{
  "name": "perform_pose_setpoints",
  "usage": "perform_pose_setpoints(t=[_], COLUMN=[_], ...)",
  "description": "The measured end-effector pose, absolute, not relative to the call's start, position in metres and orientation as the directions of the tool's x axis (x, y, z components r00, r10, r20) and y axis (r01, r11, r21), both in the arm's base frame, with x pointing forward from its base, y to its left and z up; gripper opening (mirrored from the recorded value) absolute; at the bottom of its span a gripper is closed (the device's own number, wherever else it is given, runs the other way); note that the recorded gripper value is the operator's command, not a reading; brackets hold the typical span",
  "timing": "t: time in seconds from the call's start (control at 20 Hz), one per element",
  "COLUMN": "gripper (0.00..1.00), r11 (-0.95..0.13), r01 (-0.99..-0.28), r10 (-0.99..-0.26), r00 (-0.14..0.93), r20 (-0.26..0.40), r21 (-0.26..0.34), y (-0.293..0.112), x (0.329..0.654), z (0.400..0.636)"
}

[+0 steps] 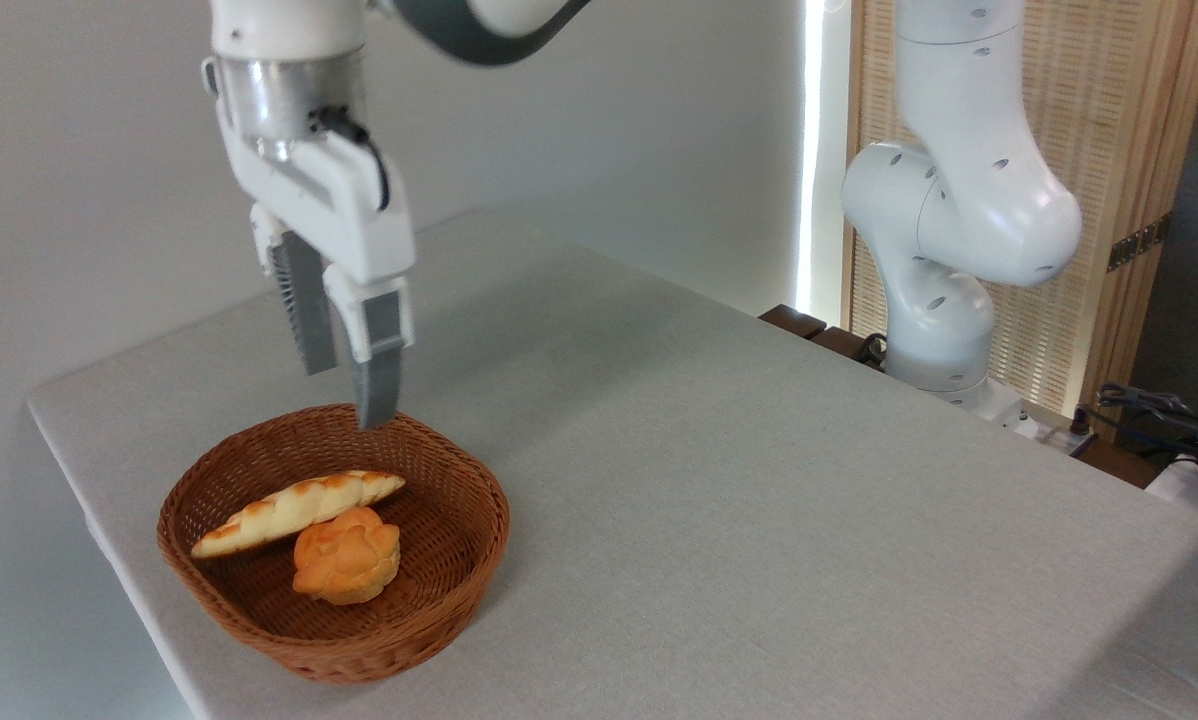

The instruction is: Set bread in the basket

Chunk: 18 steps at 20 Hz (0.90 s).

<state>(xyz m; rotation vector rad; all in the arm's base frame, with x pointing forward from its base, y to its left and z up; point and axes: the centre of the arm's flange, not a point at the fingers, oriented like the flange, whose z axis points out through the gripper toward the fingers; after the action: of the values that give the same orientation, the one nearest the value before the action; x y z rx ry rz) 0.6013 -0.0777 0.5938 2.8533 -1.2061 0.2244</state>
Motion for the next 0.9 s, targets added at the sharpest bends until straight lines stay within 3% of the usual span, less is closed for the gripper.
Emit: perform_pose_setpoints(t=[0.2,0.4,0.9], gripper=[1.00,1.00,1.00], r11=[-0.710,-0.746,-0.717], r01=[-0.704,-0.666,-0.696], r10=[-0.700,-0.663,-0.693], r00=[0.704,0.738,0.716], r20=[0.119,0.127,0.078], r21=[-0.015,-0.025,0.017], y=[-0.032,-0.001,-0.024], x=[0.580,0.571,0.549], z=[0.621,0.633,0.607])
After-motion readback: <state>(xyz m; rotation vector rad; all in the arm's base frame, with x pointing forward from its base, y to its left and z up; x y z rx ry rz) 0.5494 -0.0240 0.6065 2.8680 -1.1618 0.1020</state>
